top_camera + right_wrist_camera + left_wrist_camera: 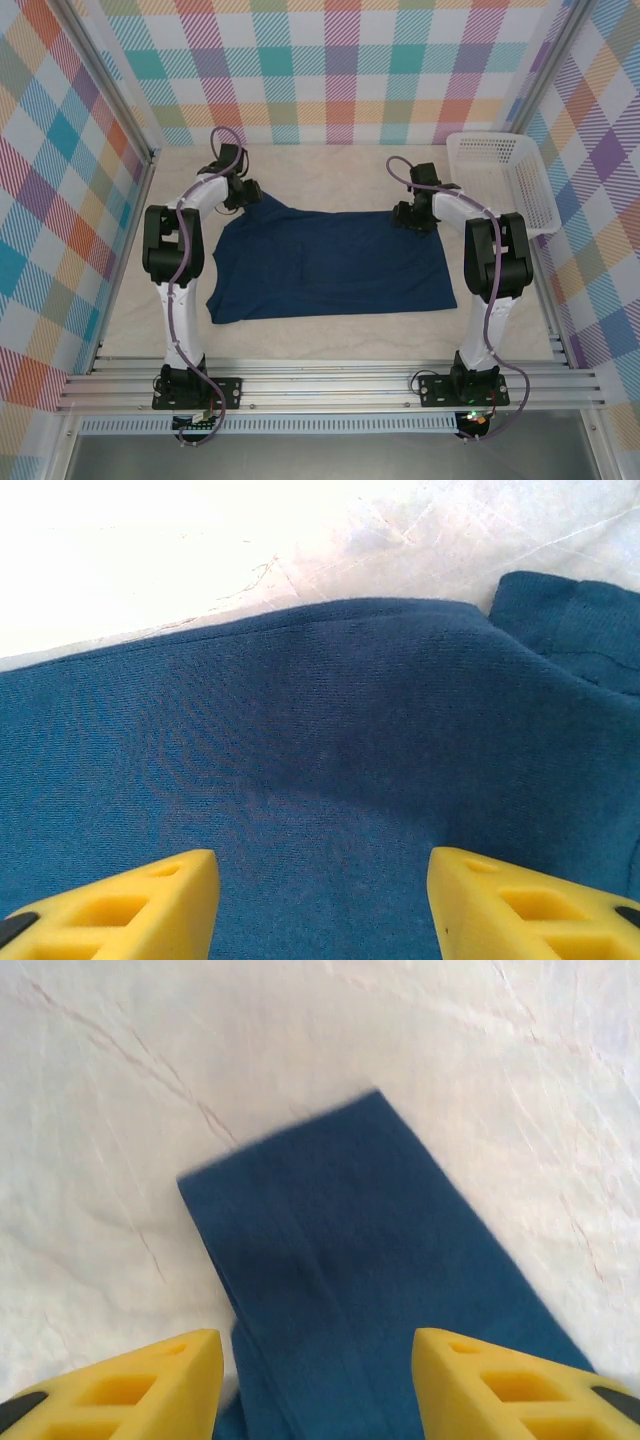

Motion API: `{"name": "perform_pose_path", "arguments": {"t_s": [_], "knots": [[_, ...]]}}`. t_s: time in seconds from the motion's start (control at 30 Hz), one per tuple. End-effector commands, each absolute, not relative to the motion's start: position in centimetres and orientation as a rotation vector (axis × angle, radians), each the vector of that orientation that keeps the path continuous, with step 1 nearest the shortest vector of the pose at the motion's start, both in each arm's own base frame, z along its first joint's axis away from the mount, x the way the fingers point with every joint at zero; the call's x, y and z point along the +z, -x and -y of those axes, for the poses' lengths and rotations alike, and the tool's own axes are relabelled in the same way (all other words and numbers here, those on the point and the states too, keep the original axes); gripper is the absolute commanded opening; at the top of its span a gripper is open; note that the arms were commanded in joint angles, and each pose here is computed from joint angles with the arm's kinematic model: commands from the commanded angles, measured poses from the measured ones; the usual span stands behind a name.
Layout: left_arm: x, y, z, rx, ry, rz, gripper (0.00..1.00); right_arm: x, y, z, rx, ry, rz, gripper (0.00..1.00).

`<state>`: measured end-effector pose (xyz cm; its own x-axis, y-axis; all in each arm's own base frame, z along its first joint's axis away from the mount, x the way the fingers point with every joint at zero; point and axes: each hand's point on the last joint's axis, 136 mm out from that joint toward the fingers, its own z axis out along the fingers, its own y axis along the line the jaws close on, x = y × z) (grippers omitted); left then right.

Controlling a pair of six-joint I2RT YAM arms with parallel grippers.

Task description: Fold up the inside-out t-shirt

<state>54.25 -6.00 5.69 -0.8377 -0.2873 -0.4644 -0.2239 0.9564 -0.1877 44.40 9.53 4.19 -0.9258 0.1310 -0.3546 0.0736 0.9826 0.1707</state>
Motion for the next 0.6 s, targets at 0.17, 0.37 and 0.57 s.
{"name": "perform_pose_path", "arguments": {"t_s": [0.17,0.37,0.57], "knots": [[3.3,-55.9,4.5,-0.142,0.365,-2.664,0.53,4.1,-44.5,-10.1,0.269,-0.139,-2.753,0.57],[2.2,-56.7,4.4,-0.142,0.382,-2.714,0.51,4.1,-44.5,-10.4,0.288,-0.142,-2.755,0.57],[1.5,-56.5,4.1,-0.155,0.425,-2.743,0.39,4.4,-44.4,-10.4,0.285,-0.134,-2.752,0.57]]}}
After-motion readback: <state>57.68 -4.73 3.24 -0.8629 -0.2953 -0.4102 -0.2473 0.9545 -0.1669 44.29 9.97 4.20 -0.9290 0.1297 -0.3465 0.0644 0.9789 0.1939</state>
